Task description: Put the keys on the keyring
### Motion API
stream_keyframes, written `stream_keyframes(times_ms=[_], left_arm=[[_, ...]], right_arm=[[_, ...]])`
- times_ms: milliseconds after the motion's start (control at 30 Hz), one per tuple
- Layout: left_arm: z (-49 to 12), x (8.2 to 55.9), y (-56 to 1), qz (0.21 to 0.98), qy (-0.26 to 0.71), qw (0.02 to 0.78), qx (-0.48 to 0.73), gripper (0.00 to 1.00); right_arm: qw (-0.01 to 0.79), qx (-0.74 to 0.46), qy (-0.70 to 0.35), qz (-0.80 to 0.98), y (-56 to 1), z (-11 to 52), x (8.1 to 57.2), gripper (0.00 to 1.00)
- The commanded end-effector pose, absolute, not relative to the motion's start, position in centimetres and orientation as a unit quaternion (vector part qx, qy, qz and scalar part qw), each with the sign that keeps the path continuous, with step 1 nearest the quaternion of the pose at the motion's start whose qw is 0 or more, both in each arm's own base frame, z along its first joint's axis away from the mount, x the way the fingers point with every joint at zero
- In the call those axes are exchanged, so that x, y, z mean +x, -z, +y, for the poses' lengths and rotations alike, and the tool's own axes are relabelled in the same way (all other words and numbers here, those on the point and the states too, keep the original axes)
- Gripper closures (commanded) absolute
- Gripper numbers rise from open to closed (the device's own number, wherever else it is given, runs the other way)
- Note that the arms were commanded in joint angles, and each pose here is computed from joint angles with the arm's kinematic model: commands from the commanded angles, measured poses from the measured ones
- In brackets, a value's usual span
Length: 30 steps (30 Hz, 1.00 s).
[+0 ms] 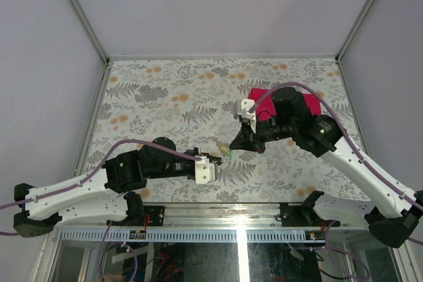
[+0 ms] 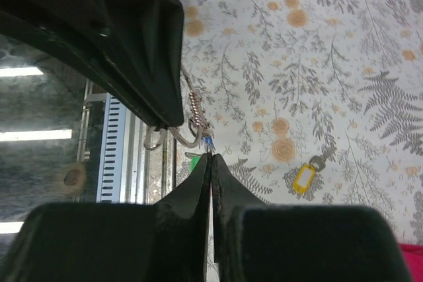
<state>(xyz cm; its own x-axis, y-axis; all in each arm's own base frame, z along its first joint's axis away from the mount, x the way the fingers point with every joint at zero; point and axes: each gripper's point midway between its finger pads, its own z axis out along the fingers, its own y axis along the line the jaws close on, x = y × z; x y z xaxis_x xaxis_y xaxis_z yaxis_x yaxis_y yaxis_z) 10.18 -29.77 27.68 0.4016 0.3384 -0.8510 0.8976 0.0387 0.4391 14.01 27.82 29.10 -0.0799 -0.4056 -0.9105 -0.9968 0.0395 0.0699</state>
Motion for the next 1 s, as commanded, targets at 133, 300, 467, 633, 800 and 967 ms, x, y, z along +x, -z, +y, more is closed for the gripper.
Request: stream_keyframes(times_ms=[133,300,467,633,800,967], left_arm=[[-30.3,9.8,-30.4,0.457,0.283,0.558,0.632,1.00],[-30.5,9.6,-30.4,0.454,0.287,0.554,0.635,1.00],[-30.6,9.6,-30.1,0.457,0.287,0.549,0.638,1.00],[-30.5,9.4,-30.1,0.467,0.294,0.546,0.631,1.00],[-30.5,9.4,-30.2,0.466,0.296,0.545,0.631,1.00],[-30.5,9.1,-30.4,0.461,0.300,0.543,0.634,1.00]], right_arm=[[0.367,-0.615,-0.444,0.538,-31.7,28.9,11.4,1.00],[0.354,-0.628,-0.446,0.530,-31.3,29.4,11.1,1.00],[0.350,-0.636,-0.452,0.519,-31.6,29.7,10.7,1.00],[0.339,-0.642,-0.459,0.512,-31.5,29.6,10.0,1.00],[0.316,-0.649,-0.463,0.514,-30.9,29.4,9.4,1.00],[0.300,-0.656,-0.461,0.518,-30.5,29.2,9.1,1.00]])
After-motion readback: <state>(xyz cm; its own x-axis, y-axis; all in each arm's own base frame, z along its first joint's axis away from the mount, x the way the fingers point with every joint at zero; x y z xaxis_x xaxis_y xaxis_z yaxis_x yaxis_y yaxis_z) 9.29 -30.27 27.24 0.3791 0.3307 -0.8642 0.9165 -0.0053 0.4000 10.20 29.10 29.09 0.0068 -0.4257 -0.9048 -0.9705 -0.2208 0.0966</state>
